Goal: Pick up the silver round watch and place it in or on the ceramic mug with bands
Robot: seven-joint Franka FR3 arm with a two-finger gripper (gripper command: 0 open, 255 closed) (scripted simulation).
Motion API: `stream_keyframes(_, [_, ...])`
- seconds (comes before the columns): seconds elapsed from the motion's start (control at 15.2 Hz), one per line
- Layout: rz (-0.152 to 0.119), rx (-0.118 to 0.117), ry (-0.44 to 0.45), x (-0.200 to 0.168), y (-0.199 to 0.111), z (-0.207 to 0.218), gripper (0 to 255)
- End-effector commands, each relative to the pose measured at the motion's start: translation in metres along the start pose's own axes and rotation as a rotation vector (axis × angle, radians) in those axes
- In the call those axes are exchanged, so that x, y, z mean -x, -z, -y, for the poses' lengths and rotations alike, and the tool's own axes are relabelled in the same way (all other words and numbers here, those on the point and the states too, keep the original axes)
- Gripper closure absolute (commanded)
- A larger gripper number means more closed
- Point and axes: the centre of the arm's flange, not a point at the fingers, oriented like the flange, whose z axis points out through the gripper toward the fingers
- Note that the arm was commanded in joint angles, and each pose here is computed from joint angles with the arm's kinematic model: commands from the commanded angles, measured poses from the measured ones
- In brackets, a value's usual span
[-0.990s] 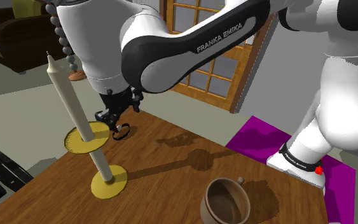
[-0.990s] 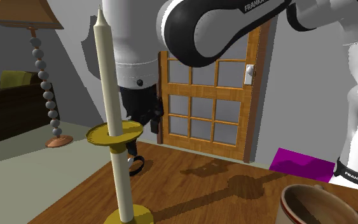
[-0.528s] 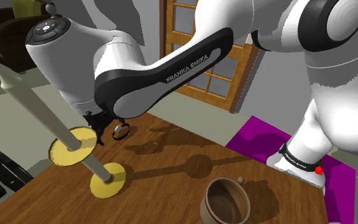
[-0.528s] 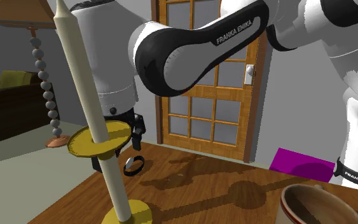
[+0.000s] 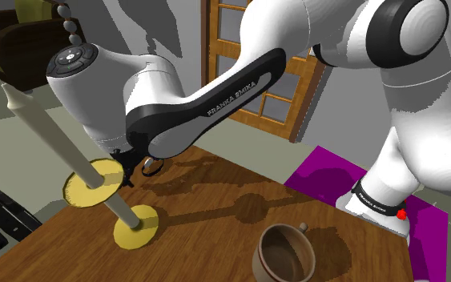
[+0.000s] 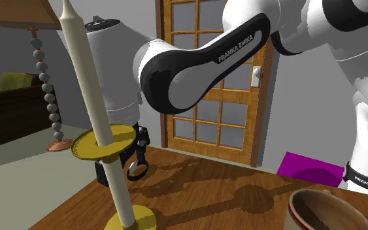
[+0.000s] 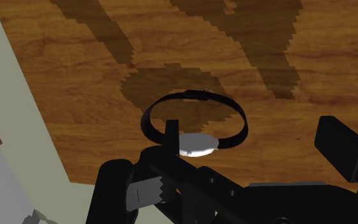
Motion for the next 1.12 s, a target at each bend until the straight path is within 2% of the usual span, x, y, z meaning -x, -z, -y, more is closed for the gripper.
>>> stream_keyframes(0.0, [0.000,0.000,0.001,0.000,-0.001,0.000,0])
stream_keyframes(0.2, [0.000,0.000,0.001,0.000,-0.001,0.000,0])
stream_keyframes(0.26, [0.000,0.000,0.001,0.000,-0.001,0.000,255])
stream_keyframes(0.86, [0.000,0.000,0.001,0.000,-0.001,0.000,255])
stream_keyframes(1.06, [0.000,0.000,0.001,-0.002,0.015,-0.003,255])
